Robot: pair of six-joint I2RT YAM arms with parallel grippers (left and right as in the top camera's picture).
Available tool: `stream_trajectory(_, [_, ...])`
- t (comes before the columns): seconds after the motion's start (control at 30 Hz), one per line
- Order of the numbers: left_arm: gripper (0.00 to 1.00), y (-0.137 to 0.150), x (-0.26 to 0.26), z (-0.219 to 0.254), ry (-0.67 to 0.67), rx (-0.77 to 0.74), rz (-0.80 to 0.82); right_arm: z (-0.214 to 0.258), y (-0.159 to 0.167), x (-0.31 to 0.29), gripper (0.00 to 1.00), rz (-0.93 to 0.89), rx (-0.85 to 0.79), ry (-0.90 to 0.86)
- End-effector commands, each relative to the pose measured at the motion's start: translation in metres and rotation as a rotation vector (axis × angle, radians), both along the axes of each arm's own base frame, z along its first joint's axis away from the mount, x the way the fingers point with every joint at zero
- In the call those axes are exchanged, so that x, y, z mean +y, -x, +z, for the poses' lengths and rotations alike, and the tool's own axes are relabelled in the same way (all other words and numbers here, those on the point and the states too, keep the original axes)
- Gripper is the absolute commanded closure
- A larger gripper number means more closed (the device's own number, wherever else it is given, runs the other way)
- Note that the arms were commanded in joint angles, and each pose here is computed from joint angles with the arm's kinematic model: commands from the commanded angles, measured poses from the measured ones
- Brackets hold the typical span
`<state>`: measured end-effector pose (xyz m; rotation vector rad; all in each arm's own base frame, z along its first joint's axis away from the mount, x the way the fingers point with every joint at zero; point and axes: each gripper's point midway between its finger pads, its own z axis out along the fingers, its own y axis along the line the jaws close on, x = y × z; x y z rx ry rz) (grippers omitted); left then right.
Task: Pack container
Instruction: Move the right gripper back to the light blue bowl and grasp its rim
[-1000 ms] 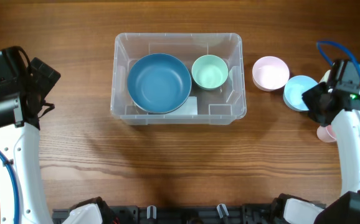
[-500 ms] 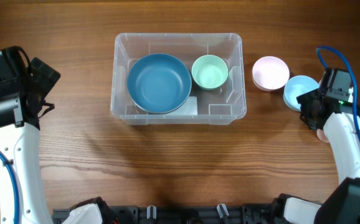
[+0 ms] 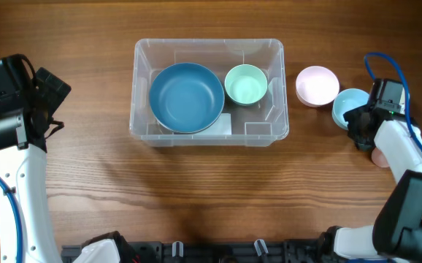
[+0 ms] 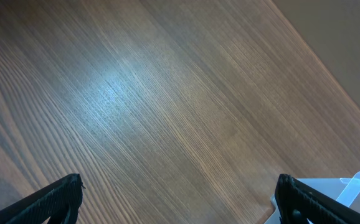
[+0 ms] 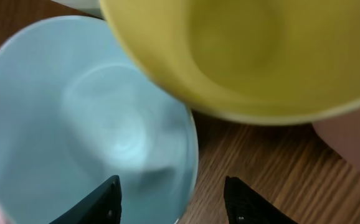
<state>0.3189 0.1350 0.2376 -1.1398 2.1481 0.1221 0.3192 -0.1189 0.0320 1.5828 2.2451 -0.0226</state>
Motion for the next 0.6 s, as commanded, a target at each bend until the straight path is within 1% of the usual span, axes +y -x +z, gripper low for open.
stream_trajectory(0.0, [0.0,-0.0011,0.001,0.0017,0.001,-0.002,-0.002,-0.0039,0.0028,-0.007,0.49,-0.026,0.013,0.025])
stream_trajectory(0.27, [0.0,-0.0011,0.001,0.0017,0.001,-0.002,-0.002,-0.0057,0.0035,-0.0109,0.52,-0.028,0.023,0.047])
stream_trajectory(0.37, [0.0,-0.001,0.001,0.0016,0.001,-0.002,-0.002,-0.009,0.0044,-0.0105,0.57,-0.027,0.033,0.043])
stream_trajectory(0.4, [0.0,-0.0011,0.001,0.0017,0.001,-0.002,-0.002,-0.0089,0.0042,-0.0106,0.61,-0.025,0.033,0.045])
stream_trajectory(0.43, [0.0,-0.0011,0.001,0.0017,0.001,-0.002,-0.002,-0.0089,0.0042,-0.0106,0.62,-0.021,0.034,0.046])
stream_trajectory(0.57, [0.0,-0.0011,0.001,0.0017,0.001,-0.002,-0.002,-0.0092,0.0047,-0.0104,0.63,-0.005,0.041,0.05])
